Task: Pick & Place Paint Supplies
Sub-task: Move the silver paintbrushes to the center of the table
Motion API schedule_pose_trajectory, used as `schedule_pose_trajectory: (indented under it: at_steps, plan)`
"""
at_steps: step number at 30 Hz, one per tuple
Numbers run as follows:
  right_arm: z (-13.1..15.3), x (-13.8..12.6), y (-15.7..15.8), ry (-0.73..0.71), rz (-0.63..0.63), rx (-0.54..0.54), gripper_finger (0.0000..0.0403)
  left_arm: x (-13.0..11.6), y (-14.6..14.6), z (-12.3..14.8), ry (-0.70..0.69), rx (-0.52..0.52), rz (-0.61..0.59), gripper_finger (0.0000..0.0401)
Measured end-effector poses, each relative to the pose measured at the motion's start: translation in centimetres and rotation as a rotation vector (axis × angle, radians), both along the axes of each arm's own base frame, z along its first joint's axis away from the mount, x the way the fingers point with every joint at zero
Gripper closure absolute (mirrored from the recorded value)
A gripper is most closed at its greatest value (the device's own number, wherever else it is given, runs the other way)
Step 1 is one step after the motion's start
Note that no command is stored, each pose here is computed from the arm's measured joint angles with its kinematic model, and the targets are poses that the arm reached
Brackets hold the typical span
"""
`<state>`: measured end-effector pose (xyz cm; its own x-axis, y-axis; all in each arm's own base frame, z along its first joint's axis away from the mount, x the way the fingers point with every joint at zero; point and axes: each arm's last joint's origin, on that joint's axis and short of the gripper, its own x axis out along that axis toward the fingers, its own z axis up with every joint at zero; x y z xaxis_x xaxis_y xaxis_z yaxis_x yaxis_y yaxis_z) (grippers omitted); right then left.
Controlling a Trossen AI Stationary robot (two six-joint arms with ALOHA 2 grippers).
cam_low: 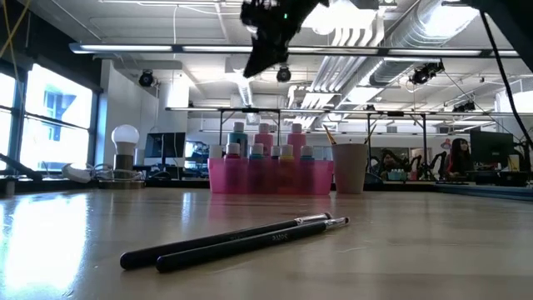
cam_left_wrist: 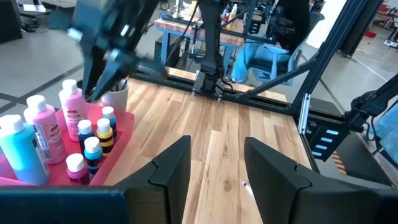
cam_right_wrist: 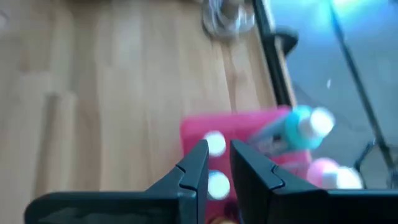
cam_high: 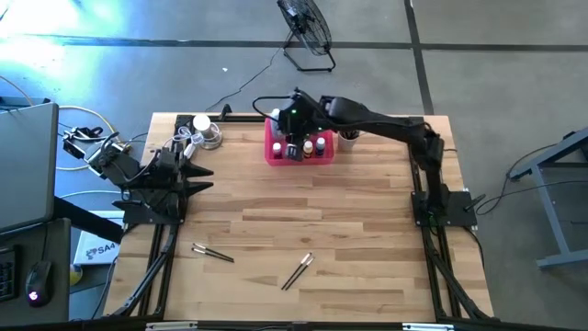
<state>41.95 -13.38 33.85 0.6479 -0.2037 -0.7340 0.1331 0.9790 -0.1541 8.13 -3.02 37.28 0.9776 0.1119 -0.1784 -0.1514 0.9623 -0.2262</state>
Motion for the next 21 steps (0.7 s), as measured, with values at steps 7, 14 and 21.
schedule_pose_trajectory:
  at_steps: [7,14,21]
  plan:
    - [5.0,-2.0,3.3,-0.159,0.023,0.013,0.0344,0.0,0.0,0.0,0.005,0.005,-0.001,0.0253]
    - [6.6,-3.5,4.0,-0.200,0.070,0.139,0.0377,0.0,0.0,-0.1,0.009,0.032,-0.008,0.0253]
    - [6.2,-3.4,4.2,-0.206,0.099,0.200,0.0400,0.0,0.0,-0.1,0.018,0.045,-0.009,0.0253]
